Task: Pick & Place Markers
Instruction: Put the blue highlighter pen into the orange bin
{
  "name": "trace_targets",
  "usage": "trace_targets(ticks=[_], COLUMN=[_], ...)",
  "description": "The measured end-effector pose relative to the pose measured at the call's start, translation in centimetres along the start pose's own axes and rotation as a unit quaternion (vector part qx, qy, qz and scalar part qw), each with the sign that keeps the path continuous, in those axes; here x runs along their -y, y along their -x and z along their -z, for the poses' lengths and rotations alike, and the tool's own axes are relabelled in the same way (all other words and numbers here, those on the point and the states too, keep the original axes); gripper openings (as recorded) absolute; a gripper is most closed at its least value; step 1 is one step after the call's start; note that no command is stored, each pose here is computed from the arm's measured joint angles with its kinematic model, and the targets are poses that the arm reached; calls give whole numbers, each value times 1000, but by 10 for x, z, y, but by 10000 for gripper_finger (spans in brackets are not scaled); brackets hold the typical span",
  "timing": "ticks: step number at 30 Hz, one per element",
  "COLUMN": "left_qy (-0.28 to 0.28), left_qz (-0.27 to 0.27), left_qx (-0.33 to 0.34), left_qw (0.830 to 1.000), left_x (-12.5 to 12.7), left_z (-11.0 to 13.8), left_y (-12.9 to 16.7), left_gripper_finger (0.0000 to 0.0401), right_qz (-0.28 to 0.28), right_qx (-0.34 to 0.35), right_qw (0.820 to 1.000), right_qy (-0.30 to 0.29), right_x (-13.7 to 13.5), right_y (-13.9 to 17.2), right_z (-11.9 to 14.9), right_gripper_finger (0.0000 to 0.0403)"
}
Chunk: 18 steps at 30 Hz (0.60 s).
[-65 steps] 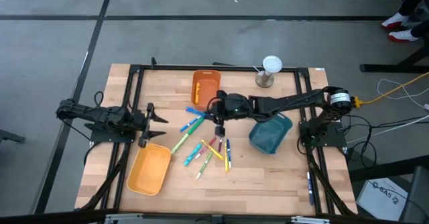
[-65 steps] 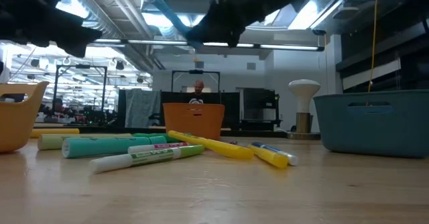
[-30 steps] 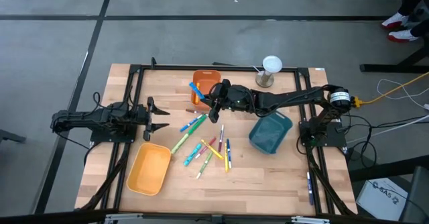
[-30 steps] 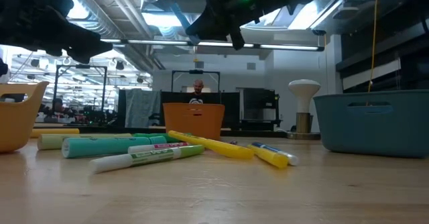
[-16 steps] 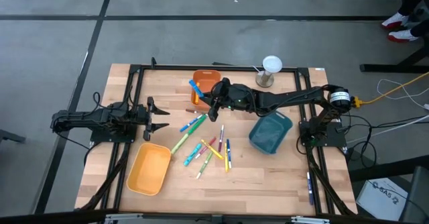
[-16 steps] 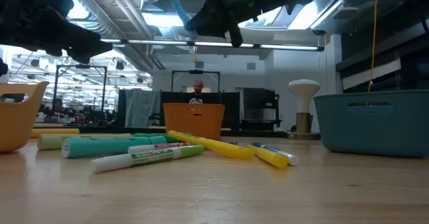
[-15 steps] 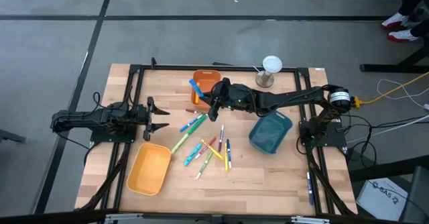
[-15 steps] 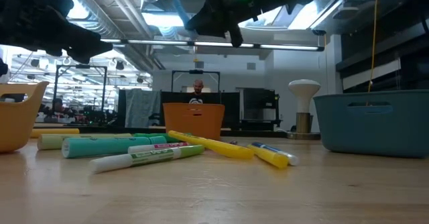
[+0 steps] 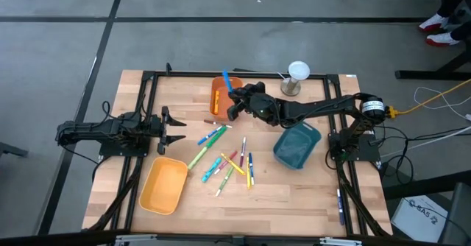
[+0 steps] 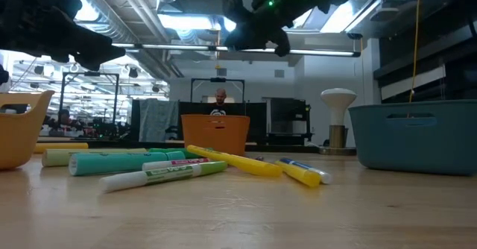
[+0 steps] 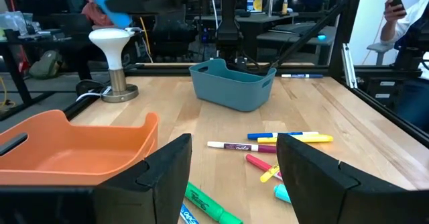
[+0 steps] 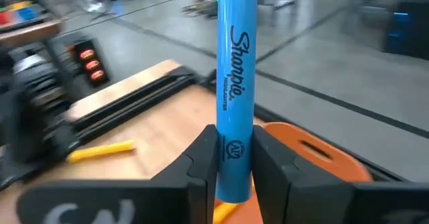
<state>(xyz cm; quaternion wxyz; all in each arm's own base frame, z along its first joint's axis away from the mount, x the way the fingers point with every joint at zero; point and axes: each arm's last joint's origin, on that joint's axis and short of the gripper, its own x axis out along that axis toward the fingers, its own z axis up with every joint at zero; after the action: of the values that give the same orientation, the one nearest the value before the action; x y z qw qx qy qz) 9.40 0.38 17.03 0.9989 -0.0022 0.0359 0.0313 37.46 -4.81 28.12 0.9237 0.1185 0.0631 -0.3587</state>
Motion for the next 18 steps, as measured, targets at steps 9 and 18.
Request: trace_targets(ticks=[9, 18], left_qy=[0, 0], left_qz=[0, 0], left_qx=[0, 0], left_qw=[1000, 1000], left_x=[0, 0], left_z=[0, 0], left_y=[0, 0], left_gripper_finger=[214, 214], right_qz=[64, 56], right_qx=[-51, -193], right_qw=[997, 980], right_qy=[-13, -4], right_x=[0, 9], right_y=[-24, -73], right_z=[11, 3], right_gripper_finger=[69, 69])
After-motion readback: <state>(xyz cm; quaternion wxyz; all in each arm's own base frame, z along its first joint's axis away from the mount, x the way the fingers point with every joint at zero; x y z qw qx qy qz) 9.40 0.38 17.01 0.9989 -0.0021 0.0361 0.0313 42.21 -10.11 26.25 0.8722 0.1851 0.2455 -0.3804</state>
